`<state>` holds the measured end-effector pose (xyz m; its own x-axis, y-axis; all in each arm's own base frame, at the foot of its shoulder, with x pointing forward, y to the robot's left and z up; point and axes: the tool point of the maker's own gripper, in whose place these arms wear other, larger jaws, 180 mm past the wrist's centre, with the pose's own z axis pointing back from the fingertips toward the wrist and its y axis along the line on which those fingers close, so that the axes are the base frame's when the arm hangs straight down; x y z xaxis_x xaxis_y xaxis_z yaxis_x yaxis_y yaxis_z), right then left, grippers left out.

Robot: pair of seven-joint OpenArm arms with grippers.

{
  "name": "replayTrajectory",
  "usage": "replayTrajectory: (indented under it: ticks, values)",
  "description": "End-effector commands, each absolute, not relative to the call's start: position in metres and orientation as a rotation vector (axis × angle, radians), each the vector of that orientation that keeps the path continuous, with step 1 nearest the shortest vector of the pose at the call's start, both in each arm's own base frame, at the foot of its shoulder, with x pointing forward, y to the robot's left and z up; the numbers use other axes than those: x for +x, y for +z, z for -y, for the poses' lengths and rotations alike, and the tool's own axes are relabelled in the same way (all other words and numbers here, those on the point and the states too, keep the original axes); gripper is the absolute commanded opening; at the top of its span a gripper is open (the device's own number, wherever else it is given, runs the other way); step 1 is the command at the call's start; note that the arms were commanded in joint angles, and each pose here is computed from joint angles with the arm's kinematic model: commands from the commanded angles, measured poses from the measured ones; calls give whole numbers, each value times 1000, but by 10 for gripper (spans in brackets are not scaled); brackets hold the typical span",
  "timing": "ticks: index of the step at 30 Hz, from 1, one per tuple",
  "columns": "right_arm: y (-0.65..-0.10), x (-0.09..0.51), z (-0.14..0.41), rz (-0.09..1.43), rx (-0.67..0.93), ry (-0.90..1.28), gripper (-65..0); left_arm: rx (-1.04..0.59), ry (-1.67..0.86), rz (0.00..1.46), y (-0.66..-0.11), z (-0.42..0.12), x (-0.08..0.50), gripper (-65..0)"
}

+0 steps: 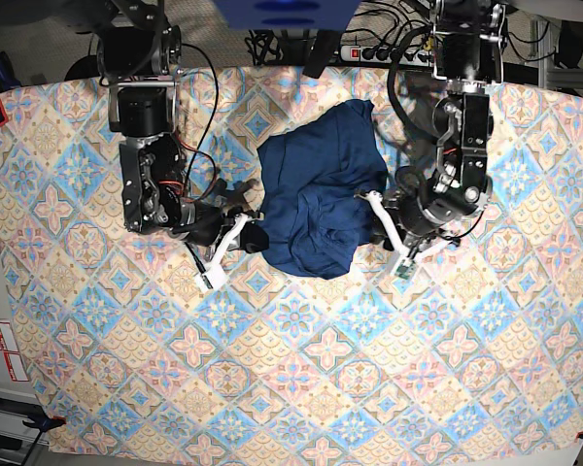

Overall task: Fold the T-shirt properly
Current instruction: 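Press and tuck the bundle edge inward with the left gripper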

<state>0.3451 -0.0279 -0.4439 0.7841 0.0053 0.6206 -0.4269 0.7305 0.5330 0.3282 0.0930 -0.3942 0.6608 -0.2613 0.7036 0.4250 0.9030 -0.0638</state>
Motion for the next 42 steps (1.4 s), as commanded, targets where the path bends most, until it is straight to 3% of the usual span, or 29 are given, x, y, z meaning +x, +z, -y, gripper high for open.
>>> replayTrajectory:
  ticks: [1, 5, 6, 16, 21, 24, 27, 35, 42]
  values:
    - [-426, 361, 27, 697, 736, 268, -646, -243, -396, 790, -387, -91, 335, -352]
    - [-428, 358, 26, 690, 738, 268, -646, -252, -410, 796, -385, -84, 341, -182]
    - [-431, 355, 27, 685, 739, 262, -646, -255, -418, 794, -385, -81, 340, -167]
    - [-432, 353, 27, 683, 740, 258, -646, -259, -393, 723, -413, -89, 332, -167]
    - [-432, 354, 28, 684, 739, 255, -646, -293, -444, 738, -414, -67, 329, -168]
    - [-432, 354, 28, 684, 739, 255, -646, -305, -467, 731, -416, -59, 326, -214]
    - [-432, 354, 29, 684, 738, 255, -646, -306, -467, 733, -415, -57, 327, -306]
    - [-432, 354, 29, 684, 738, 255, -646, -298, -470, 739, -413, -60, 330, -650]
    - [-432, 354, 29, 683, 737, 256, -646, -267, -472, 740, -412, -75, 331, -650]
